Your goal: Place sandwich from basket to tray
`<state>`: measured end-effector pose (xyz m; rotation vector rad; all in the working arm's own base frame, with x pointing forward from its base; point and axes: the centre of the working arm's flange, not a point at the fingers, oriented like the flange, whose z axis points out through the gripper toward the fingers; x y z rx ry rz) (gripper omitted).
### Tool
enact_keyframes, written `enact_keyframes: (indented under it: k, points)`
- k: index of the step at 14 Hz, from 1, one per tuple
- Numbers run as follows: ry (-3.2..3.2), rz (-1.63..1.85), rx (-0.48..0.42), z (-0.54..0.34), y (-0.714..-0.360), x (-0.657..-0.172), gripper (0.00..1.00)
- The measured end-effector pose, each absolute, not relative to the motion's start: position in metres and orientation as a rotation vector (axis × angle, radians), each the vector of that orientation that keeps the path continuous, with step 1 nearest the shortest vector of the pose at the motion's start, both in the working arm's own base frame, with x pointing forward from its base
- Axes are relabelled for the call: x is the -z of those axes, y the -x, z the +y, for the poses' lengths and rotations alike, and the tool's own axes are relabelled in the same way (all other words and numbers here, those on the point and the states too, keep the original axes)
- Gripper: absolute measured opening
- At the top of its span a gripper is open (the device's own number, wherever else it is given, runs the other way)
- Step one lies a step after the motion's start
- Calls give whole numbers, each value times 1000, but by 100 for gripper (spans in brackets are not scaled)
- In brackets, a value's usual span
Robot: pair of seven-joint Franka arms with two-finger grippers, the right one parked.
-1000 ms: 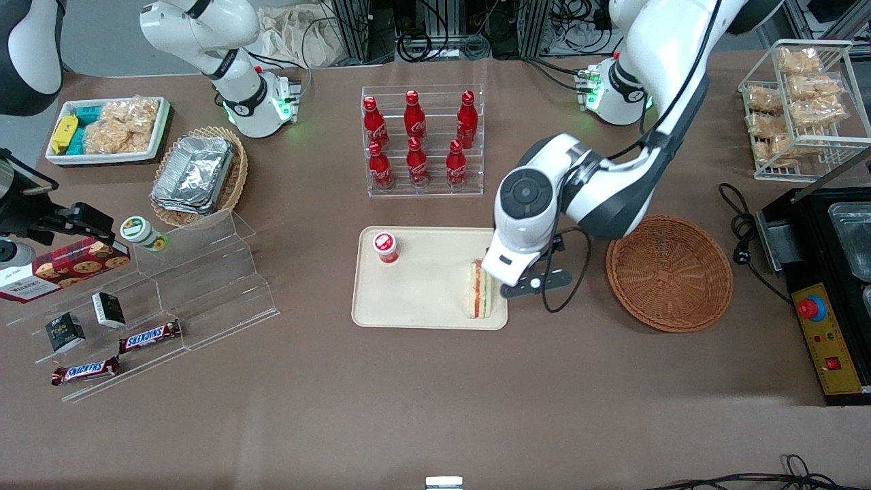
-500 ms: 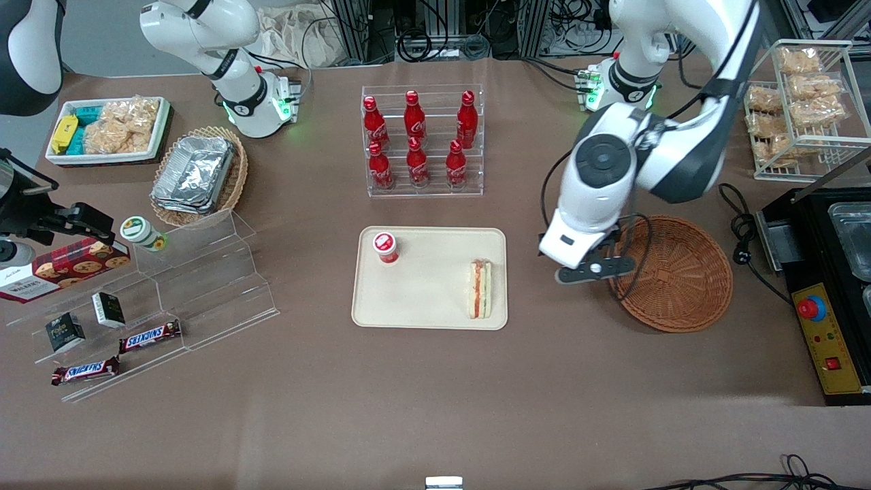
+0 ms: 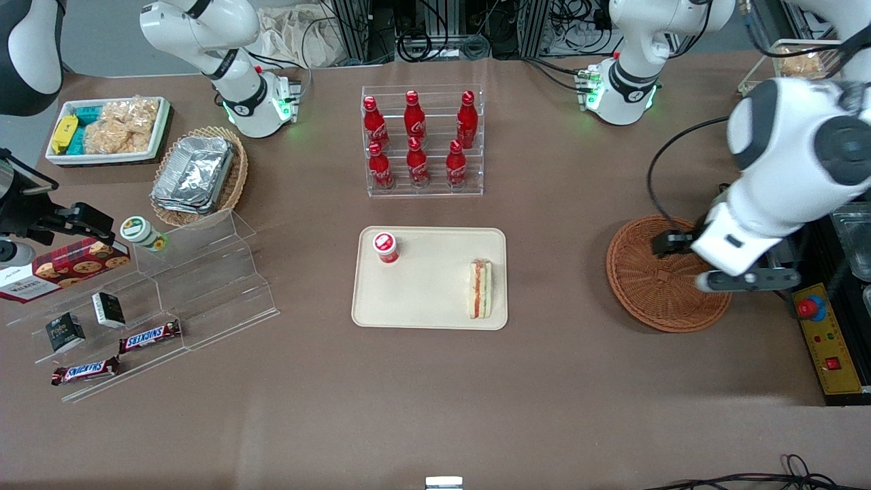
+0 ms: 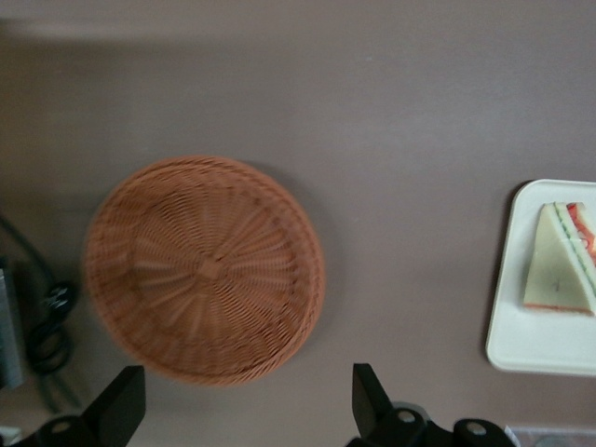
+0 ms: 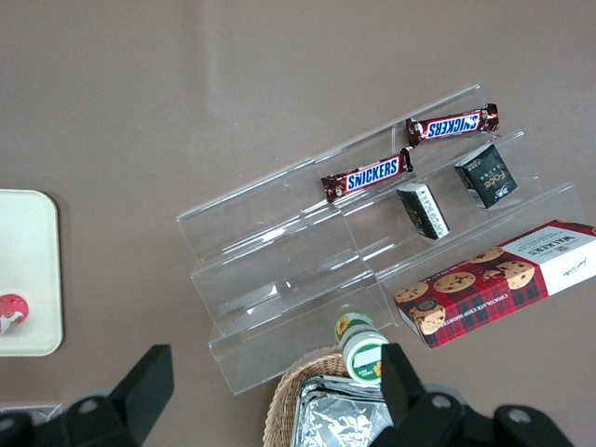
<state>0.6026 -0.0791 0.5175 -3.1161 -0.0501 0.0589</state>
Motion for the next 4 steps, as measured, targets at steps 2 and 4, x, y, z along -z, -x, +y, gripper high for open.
enact_keyframes:
  k: [2, 4]
  points:
    - [3111, -72, -70, -70, -612, -538, 100]
    - [3107, -70, -78, -73, -621, -533, 100]
